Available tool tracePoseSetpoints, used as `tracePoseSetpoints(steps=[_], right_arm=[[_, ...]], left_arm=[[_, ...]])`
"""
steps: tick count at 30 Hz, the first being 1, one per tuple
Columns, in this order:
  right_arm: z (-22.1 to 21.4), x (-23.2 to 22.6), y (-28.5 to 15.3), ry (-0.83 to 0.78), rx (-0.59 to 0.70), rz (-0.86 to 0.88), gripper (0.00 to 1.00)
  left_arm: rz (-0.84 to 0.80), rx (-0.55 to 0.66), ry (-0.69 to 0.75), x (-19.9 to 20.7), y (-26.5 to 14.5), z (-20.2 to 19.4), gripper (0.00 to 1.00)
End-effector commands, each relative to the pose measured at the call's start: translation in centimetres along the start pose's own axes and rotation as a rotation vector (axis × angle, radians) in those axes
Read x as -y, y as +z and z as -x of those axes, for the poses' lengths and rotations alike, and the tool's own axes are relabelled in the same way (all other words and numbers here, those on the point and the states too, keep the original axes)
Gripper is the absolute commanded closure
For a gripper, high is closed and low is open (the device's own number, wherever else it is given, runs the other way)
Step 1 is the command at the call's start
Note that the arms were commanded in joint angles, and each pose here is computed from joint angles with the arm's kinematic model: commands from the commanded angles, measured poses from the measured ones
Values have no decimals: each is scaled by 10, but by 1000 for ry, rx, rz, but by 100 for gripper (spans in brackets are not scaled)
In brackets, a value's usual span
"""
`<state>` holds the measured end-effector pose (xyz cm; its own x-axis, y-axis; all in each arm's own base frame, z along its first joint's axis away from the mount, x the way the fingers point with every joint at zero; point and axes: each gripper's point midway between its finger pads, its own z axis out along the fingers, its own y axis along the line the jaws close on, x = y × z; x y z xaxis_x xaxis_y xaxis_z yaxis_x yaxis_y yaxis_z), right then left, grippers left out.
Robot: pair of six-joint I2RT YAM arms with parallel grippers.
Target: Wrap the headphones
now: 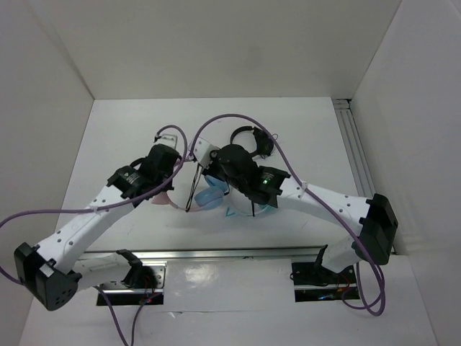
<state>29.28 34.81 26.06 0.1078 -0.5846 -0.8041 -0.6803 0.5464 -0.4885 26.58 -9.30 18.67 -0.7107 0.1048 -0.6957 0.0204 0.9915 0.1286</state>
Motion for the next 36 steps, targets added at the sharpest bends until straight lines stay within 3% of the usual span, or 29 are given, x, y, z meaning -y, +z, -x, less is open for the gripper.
tracePoseSetpoints(steps=[1, 9, 12, 14, 16, 28, 36], right_arm=[[25, 40, -8, 14, 82, -128, 100], [20, 53, -1, 0, 67, -141, 97], [19, 57, 1, -7, 62, -149, 97], [17, 63, 3, -13, 52, -166, 89], [13, 65, 7, -13, 42, -164, 87], [-16, 93, 35, 19, -4, -159, 86], [-40, 97, 54, 23, -60, -148, 86]], left_arm=[[-47, 144, -2, -2, -29, 20, 100], [-164, 334, 5, -2, -73, 20, 100], [-187, 352, 20, 0, -78, 17, 100], [-187, 352, 20, 0, -78, 17, 100], [-187, 352, 20, 0, -78, 17, 100], [-208, 126, 133, 31, -47, -7, 100], [-323, 112, 181, 51, -53, -9, 100]])
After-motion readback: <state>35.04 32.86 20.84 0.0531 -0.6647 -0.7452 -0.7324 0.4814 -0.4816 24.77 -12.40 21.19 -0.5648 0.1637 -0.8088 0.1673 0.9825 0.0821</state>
